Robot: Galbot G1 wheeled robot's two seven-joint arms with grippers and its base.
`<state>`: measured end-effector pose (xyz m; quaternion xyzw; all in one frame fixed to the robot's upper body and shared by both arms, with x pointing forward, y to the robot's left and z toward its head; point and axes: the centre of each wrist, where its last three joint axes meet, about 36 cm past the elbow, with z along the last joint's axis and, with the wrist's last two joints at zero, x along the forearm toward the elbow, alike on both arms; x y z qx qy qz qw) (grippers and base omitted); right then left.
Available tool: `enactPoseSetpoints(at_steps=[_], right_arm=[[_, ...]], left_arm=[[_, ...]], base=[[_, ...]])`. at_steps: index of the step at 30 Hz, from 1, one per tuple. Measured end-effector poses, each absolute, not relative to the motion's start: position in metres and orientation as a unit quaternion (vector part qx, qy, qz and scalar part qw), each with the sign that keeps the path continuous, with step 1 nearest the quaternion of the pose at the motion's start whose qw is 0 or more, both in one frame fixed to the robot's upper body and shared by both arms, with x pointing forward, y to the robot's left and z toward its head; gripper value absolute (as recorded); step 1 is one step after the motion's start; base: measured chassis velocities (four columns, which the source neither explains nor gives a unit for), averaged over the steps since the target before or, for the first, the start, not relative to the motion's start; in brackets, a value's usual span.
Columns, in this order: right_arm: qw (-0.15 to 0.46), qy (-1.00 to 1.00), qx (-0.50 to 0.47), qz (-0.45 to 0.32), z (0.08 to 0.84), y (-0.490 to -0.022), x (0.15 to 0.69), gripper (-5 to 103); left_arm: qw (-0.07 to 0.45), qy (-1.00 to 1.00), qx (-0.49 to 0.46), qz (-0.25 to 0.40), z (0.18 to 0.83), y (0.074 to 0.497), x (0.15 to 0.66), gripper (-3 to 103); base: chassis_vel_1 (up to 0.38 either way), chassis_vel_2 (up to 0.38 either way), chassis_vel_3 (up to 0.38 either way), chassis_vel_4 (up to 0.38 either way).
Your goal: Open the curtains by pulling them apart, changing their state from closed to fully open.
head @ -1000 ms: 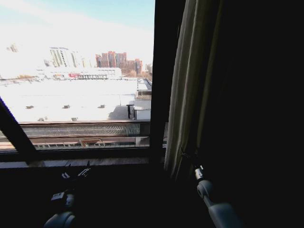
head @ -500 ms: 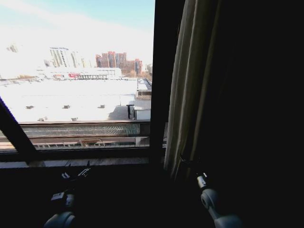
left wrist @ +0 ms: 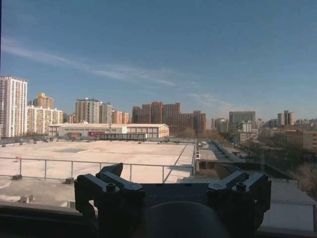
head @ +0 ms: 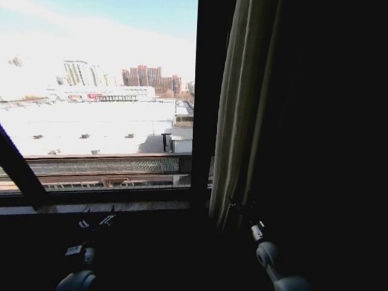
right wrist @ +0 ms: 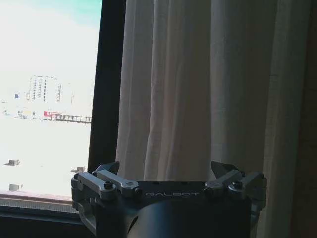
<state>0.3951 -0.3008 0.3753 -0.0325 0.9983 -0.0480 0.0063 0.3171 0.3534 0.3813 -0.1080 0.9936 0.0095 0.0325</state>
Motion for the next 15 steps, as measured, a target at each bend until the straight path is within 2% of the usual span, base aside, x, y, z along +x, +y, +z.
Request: enactPoseSetpoints(at_steps=[15], right_arm=[[0.006, 0.998, -0.032, -0.048, 0.3746, -0.3006, 0.3954, 100]], left_arm=[[0.032, 0.994, -0.108, 0.009, 0.3813, 0.3534, 0.3171, 100]], base=[[0.000, 0.000, 0.000, 0.000]])
